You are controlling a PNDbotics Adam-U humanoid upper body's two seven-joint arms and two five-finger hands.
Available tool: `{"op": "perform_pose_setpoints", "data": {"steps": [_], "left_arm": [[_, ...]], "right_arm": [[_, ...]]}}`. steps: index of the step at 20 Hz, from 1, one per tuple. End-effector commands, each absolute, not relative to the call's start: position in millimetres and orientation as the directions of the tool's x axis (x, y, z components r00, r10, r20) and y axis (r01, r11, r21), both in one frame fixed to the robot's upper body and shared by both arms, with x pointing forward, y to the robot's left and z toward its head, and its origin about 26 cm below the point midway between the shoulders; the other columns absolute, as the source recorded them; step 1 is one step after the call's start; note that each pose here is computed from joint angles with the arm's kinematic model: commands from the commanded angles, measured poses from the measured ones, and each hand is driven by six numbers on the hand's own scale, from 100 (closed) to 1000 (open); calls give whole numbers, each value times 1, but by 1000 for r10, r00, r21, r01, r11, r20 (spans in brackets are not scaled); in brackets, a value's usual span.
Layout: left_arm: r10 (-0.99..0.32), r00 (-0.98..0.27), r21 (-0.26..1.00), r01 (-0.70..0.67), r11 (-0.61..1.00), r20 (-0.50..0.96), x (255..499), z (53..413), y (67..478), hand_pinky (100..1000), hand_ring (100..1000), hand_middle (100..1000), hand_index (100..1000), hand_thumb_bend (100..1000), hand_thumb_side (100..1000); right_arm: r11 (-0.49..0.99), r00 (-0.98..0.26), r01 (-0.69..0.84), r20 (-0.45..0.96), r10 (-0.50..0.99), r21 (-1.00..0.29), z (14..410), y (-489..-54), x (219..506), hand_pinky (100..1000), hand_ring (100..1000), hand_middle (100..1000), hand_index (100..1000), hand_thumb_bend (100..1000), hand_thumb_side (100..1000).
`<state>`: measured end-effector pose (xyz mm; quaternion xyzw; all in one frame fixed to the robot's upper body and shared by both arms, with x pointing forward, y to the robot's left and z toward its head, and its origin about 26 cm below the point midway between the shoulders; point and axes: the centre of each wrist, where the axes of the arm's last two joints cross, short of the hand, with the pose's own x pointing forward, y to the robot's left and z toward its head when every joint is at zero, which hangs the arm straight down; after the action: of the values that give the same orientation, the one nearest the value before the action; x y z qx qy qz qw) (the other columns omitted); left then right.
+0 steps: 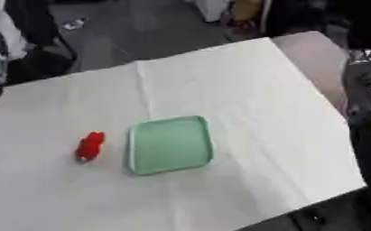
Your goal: Pick up objects on the table and place them in the box.
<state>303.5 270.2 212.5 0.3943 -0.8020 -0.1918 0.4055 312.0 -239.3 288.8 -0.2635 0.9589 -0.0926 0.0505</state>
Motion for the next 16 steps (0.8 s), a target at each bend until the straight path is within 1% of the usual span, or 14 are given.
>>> {"op": "perform_pose_setpoints", "data": {"steps": [1, 3, 4, 5, 7, 16], "left_arm": [[-798, -370, 614, -510, 602, 476, 301, 223, 273, 406, 509, 726, 801, 244, 819], [-798, -369, 615, -509, 602, 476, 301, 223, 273, 406, 509, 726, 801, 245, 820], [-798, -369, 616, -509, 602, 475, 301, 223, 272, 406, 509, 726, 801, 245, 820], [-799, -369, 616, -509, 602, 475, 301, 223, 272, 406, 509, 726, 801, 245, 820], [-799, -369, 616, -509, 601, 475, 301, 223, 272, 406, 509, 726, 801, 245, 820], [-806, -350, 622, -514, 591, 477, 302, 222, 274, 400, 507, 731, 810, 237, 827]], "right_arm": [[880, -882, -442, -93, -462, -174, 299, -244, 309, 533, 533, 485, 497, 240, 323], [895, -899, -412, -81, -430, -173, 298, -242, 309, 529, 527, 479, 491, 271, 284], [900, -905, -400, -78, -418, -173, 298, -242, 309, 529, 527, 479, 491, 271, 284], [904, -910, -390, -76, -407, -173, 298, -241, 309, 525, 524, 474, 485, 302, 246], [912, -919, -372, -72, -389, -174, 298, -240, 309, 522, 519, 470, 481, 315, 232], [927, -936, -335, -51, -348, -167, 297, -237, 309, 516, 508, 456, 465, 294, 246]]}}
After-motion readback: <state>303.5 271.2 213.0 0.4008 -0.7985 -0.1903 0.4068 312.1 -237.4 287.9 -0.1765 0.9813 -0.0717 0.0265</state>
